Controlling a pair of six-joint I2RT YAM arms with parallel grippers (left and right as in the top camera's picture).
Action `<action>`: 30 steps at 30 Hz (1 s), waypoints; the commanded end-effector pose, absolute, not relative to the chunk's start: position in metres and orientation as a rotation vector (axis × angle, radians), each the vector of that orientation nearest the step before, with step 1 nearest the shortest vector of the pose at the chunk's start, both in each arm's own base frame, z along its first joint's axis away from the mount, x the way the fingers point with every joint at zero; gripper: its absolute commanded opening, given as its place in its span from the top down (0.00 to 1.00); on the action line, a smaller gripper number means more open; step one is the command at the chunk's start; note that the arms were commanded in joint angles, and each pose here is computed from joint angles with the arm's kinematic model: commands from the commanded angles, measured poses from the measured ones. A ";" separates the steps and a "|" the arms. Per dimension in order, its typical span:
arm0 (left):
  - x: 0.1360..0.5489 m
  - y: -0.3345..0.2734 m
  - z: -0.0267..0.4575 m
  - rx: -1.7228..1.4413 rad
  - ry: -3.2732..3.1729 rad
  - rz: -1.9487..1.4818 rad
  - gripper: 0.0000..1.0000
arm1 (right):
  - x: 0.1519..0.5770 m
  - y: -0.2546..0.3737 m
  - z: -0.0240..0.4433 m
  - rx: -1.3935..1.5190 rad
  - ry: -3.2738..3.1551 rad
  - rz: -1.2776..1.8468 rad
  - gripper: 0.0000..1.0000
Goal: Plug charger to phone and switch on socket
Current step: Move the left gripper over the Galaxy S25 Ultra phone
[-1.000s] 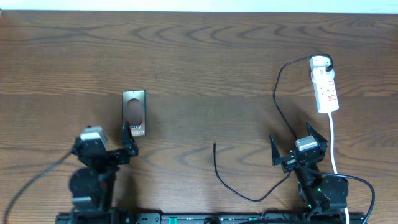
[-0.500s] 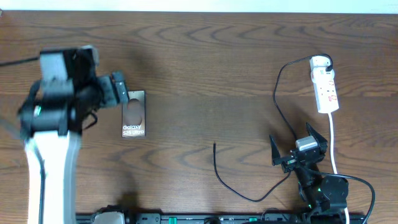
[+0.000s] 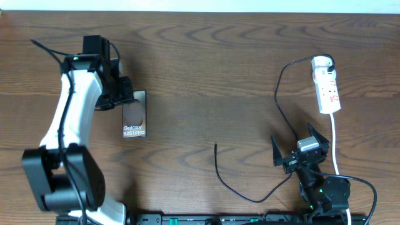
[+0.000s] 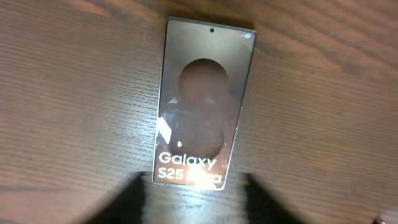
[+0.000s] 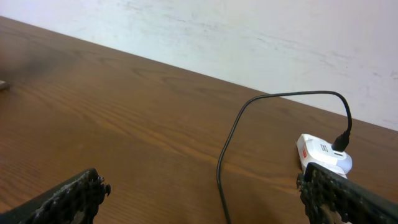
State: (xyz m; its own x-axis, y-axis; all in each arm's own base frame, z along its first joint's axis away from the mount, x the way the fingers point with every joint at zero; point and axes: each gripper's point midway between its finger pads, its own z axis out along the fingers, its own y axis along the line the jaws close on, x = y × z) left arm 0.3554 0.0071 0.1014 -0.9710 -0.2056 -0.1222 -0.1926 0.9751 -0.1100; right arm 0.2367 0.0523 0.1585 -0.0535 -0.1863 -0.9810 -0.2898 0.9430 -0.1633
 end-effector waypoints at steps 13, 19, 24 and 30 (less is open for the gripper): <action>0.376 0.011 0.085 -0.214 2.971 -0.126 0.02 | 0.236 0.053 0.158 -0.361 1.636 0.101 0.01; 0.378 0.009 0.085 -0.185 2.962 -0.125 0.02 | 0.236 0.053 0.158 -0.361 1.636 0.101 0.01; 0.378 0.001 0.080 -0.152 2.965 -0.118 0.02 | 0.236 0.053 0.158 -0.361 1.636 0.101 0.01; 0.380 0.000 0.080 -0.104 2.959 -0.006 0.02 | 0.236 0.053 0.158 -0.361 1.636 0.101 0.01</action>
